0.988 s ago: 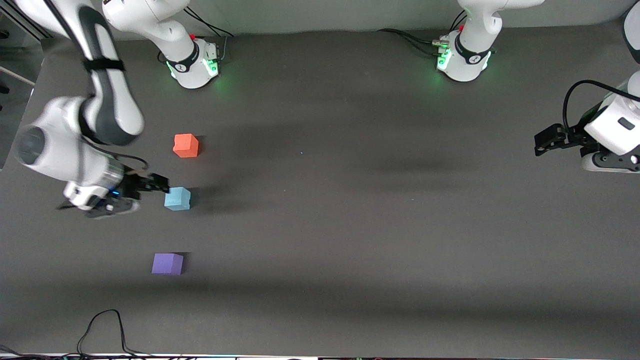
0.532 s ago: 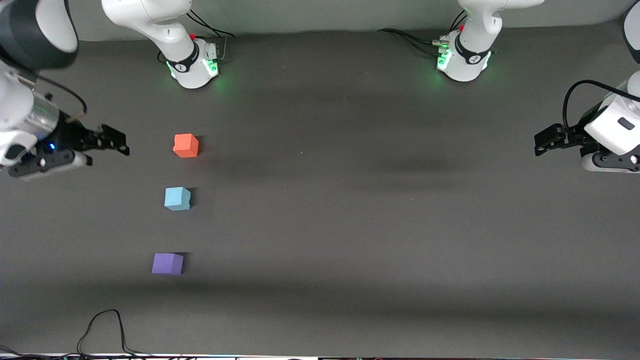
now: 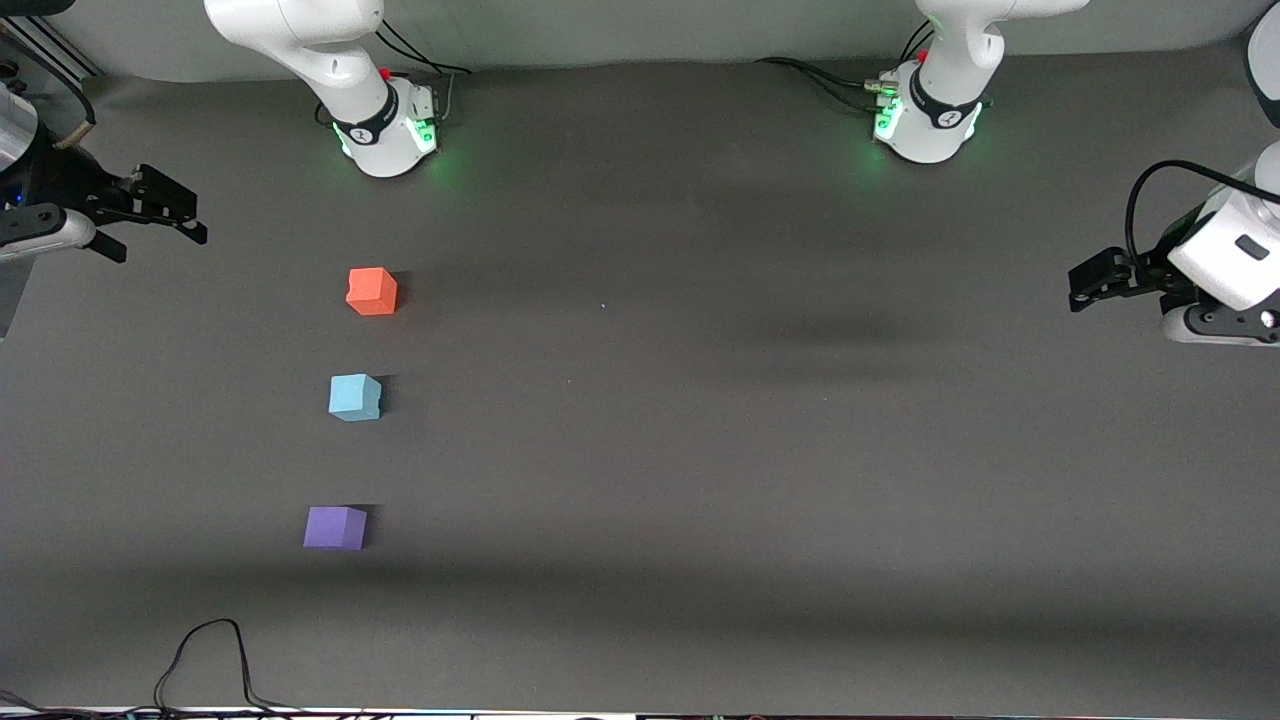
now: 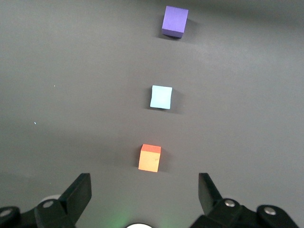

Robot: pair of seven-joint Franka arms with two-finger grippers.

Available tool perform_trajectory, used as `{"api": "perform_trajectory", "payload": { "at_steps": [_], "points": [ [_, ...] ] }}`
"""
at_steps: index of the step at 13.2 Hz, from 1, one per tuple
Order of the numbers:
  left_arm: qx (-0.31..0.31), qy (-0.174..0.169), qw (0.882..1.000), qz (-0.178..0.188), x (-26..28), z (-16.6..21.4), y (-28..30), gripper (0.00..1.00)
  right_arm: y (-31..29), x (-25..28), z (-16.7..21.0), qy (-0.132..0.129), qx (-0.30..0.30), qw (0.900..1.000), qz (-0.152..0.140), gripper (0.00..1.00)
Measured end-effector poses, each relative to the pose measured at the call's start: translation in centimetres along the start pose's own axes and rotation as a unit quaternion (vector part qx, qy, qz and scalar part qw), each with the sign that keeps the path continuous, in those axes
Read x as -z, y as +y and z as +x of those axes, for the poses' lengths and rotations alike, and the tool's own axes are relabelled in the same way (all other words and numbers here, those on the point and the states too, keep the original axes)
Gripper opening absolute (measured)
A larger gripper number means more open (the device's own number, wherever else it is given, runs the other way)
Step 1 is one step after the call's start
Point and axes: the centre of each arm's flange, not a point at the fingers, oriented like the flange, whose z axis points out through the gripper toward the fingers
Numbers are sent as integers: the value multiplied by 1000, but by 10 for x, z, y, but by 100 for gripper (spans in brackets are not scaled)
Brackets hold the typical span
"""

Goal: Place blue block between orange and purple blocks

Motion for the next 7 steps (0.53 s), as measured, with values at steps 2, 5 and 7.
{"api": "perform_trajectory", "payload": {
  "at_steps": [2, 5, 7],
  "points": [
    [0, 0, 1000, 0, 0, 0, 0, 100, 0, -3, 1, -3, 0, 1000, 0, 100],
    [0, 0, 1000, 0, 0, 0, 0, 100, 0, -6, 1, -6, 0, 1000, 1, 100],
    [0, 0, 1000, 0, 0, 0, 0, 100, 0, -8, 1, -8, 0, 1000, 1, 100]
  ]
}}
